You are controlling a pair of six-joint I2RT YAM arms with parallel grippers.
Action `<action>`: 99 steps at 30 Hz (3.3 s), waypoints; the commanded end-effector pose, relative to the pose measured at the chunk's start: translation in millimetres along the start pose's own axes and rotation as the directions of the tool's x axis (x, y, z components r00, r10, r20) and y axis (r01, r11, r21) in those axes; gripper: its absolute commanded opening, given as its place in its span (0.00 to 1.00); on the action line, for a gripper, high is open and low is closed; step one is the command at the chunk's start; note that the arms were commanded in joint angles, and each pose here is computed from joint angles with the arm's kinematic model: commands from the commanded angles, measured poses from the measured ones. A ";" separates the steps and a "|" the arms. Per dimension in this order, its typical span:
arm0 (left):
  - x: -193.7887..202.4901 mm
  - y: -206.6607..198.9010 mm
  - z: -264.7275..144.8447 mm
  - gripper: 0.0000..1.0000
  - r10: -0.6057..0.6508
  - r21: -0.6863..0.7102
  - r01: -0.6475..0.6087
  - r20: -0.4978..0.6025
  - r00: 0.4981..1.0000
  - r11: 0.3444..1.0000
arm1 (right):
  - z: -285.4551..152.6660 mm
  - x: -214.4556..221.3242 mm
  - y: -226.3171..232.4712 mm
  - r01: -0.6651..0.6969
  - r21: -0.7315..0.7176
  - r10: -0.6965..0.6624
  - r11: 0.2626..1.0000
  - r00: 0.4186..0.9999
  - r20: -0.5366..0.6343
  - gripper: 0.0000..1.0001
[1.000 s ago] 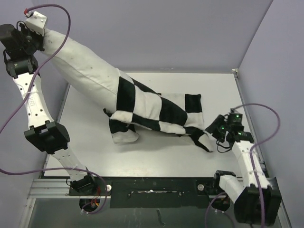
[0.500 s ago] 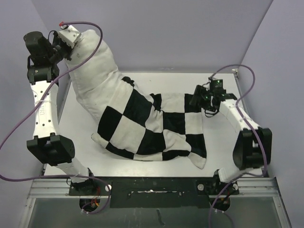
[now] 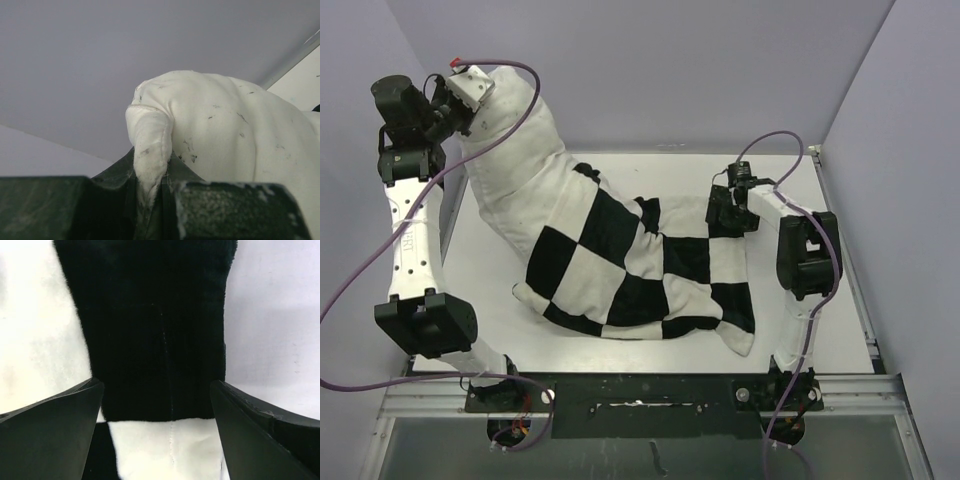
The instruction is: Remove the pillowcase from the pillow
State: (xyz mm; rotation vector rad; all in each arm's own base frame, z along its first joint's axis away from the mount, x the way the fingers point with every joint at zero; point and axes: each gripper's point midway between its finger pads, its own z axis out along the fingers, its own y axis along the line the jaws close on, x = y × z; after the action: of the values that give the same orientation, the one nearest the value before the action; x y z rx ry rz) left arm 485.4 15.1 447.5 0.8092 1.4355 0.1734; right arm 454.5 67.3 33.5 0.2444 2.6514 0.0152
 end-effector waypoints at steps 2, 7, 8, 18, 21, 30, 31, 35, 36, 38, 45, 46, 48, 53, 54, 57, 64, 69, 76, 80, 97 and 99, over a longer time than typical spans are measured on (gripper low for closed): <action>-51.6 12.5 -20.3 0.00 0.094 -0.052 -0.089 0.117 0.989 0.995 | 5.7 -13.8 14.7 -0.085 -0.026 0.086 0.996 0.996 0.029 0.93; -52.4 11.8 -18.6 0.00 0.086 -0.047 -0.080 0.124 0.989 0.996 | 18.1 -9.8 61.1 -0.108 -0.104 0.110 0.989 0.994 0.017 0.98; -52.9 11.7 -18.7 0.00 0.084 -0.047 -0.078 0.125 0.989 0.996 | 19.7 -9.8 69.6 -0.108 -0.113 0.110 0.988 0.994 0.016 0.99; -54.7 8.7 -21.8 0.00 0.109 -0.039 -0.104 0.130 0.985 0.994 | 32.5 -1.0 79.1 -0.052 -0.002 0.052 0.999 0.999 -0.017 0.84; -57.5 13.1 -23.4 0.00 0.126 -0.059 -0.120 0.131 0.983 0.991 | 32.5 3.7 50.1 -0.098 0.105 0.105 0.990 0.992 -0.063 0.30; -83.7 87.5 -38.0 0.00 0.318 -0.315 -0.280 0.077 0.945 0.907 | -13.4 -2.6 -68.0 -0.521 0.151 0.514 0.840 0.854 0.085 0.00; -86.1 97.8 -41.8 0.00 0.333 -0.343 -0.292 0.066 0.941 0.893 | -20.0 -1.8 -87.6 -0.573 0.157 0.562 0.805 0.820 0.109 0.00; -85.3 133.4 -55.7 0.00 0.400 -0.424 -0.363 -0.001 0.916 0.830 | -46.7 17.7 -144.9 -0.673 0.237 0.642 0.701 0.740 0.200 0.00; -83.8 141.5 -59.7 0.00 0.414 -0.440 -0.379 -0.018 0.910 0.814 | -53.6 23.3 -156.9 -0.691 0.256 0.655 0.675 0.722 0.222 0.00; -81.9 156.3 -68.3 0.00 0.439 -0.465 -0.409 -0.049 0.897 0.785 | -66.2 34.0 -177.4 -0.727 0.291 0.677 0.623 0.686 0.264 0.00; -62.5 206.2 -93.6 0.00 0.469 -0.531 -0.480 -0.166 0.867 0.699 | -85.9 70.5 -222.1 -0.800 0.340 0.736 0.495 0.593 0.325 0.00; -58.8 212.5 -97.1 0.00 0.464 -0.538 -0.482 -0.180 0.867 0.692 | -86.9 74.2 -226.8 -0.805 0.342 0.742 0.485 0.586 0.326 0.00; -55.7 222.4 -103.1 0.00 0.456 -0.552 -0.483 -0.198 0.868 0.680 | -89.3 79.9 -236.6 -0.811 0.350 0.747 0.468 0.575 0.334 0.00; -44.5 223.3 -102.6 0.00 0.438 -0.542 -0.481 -0.217 0.872 0.689 | -92.3 89.9 -255.9 -0.830 0.349 0.763 0.436 0.546 0.346 0.00; -43.8 221.9 -101.0 0.00 0.440 -0.539 -0.483 -0.217 0.871 0.690 | -93.0 90.9 -259.1 -0.831 0.348 0.762 0.434 0.545 0.350 0.00; -51.5 217.8 -93.4 0.00 0.459 -0.548 -0.498 -0.220 0.861 0.672 | -96.0 95.6 -271.6 -0.835 0.354 0.761 0.422 0.538 0.362 0.00; -61.2 222.5 -85.5 0.00 0.468 -0.577 -0.516 -0.245 0.849 0.633 | -94.7 105.3 -281.2 -0.860 0.345 0.789 0.375 0.492 0.368 0.00; -91.4 182.0 -60.2 0.00 0.447 -0.522 -0.431 -0.104 0.889 0.736 | -92.7 43.5 -243.9 -0.803 0.226 0.710 0.551 0.594 0.378 0.00; -177.9 79.5 -10.8 0.00 0.506 -0.412 -0.425 0.107 0.856 0.806 | -130.3 -85.5 -116.5 -0.345 0.132 0.255 0.929 0.859 0.444 0.57; -191.0 68.2 -10.3 0.00 0.494 -0.407 -0.407 0.136 0.858 0.818 | -156.3 -92.4 -49.7 -0.081 0.116 0.017 0.990 0.883 0.468 0.77; -185.9 72.2 -37.1 0.00 0.417 -0.392 -0.333 0.151 0.897 0.858 | -126.1 117.5 250.2 0.261 -0.670 -0.173 0.695 0.965 0.196 0.49; -189.5 68.4 -40.0 0.00 0.417 -0.383 -0.333 0.160 0.895 0.862 | -101.1 116.6 220.3 0.185 -0.639 -0.130 0.747 0.983 0.132 0.46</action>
State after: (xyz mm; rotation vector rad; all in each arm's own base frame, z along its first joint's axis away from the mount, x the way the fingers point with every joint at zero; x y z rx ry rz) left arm 506.5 -20.0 572.4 0.8430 1.1369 0.5660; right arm 317.5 343.8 92.5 -0.4188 2.3810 0.8136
